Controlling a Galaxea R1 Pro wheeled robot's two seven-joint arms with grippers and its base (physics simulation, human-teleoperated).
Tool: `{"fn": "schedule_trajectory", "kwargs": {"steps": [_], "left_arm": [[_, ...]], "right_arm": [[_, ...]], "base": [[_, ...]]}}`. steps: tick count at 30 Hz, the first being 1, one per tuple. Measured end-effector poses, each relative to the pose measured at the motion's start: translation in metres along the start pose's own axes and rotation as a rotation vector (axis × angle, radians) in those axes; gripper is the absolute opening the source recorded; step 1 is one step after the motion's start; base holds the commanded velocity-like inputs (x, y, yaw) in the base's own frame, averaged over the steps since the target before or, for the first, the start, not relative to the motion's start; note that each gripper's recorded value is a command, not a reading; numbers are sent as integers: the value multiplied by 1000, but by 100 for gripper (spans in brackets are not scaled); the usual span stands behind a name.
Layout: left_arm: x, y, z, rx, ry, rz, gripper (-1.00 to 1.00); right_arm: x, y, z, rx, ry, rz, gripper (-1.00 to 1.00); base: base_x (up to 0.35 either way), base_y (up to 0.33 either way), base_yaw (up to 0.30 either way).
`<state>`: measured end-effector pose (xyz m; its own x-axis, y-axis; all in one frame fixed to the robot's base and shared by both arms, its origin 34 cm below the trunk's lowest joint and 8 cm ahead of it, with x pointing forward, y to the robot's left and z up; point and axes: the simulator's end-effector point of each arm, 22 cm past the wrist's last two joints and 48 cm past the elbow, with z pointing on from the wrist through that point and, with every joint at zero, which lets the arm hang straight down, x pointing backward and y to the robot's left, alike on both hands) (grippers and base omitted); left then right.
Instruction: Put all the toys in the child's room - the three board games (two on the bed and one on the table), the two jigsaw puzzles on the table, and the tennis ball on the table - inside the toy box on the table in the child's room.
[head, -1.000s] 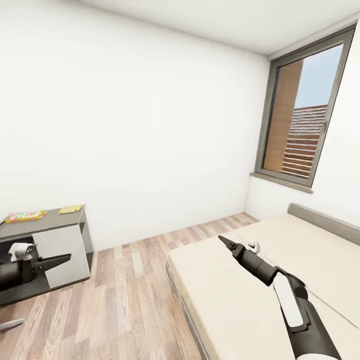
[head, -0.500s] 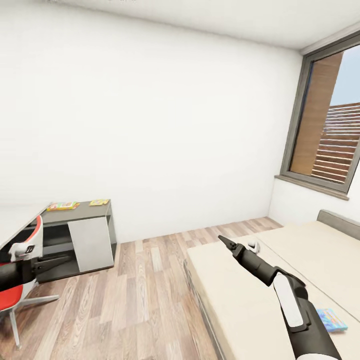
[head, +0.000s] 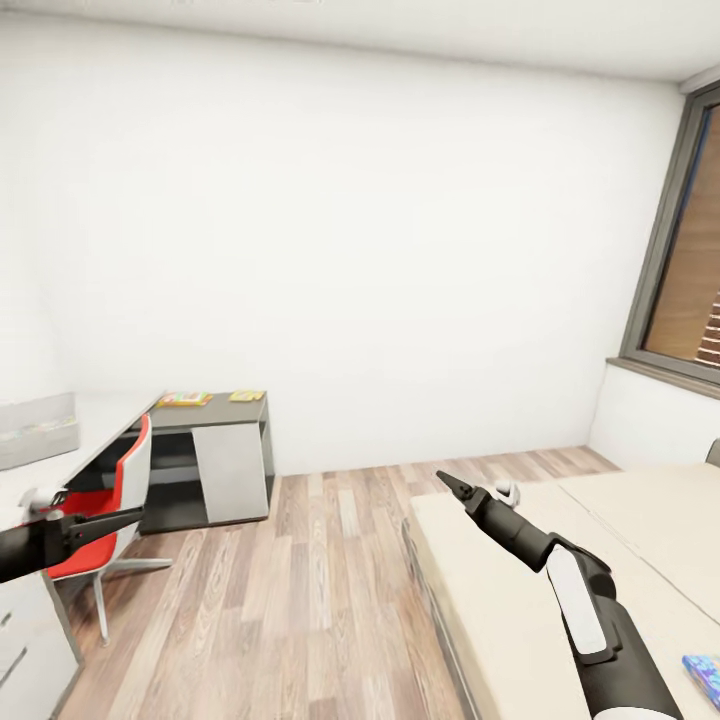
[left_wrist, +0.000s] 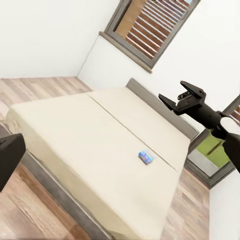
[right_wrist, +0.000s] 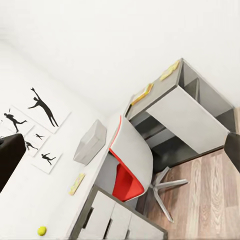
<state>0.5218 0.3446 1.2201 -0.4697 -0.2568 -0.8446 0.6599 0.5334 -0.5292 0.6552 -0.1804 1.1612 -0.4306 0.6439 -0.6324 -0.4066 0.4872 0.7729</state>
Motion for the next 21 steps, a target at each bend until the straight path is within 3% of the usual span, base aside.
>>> {"fn": "schedule_trajectory", "kwargs": {"steps": [8, 21], "left_arm": [[0, 0, 0, 0, -1, 0, 100], [0, 0, 0, 1, -1, 1, 100]], "right_arm": [[0, 1, 0, -3, -1, 0, 100], [0, 1, 0, -5, 0, 0, 100]], "base": [[-89, -20, 216], [-57, -1, 12]]}}
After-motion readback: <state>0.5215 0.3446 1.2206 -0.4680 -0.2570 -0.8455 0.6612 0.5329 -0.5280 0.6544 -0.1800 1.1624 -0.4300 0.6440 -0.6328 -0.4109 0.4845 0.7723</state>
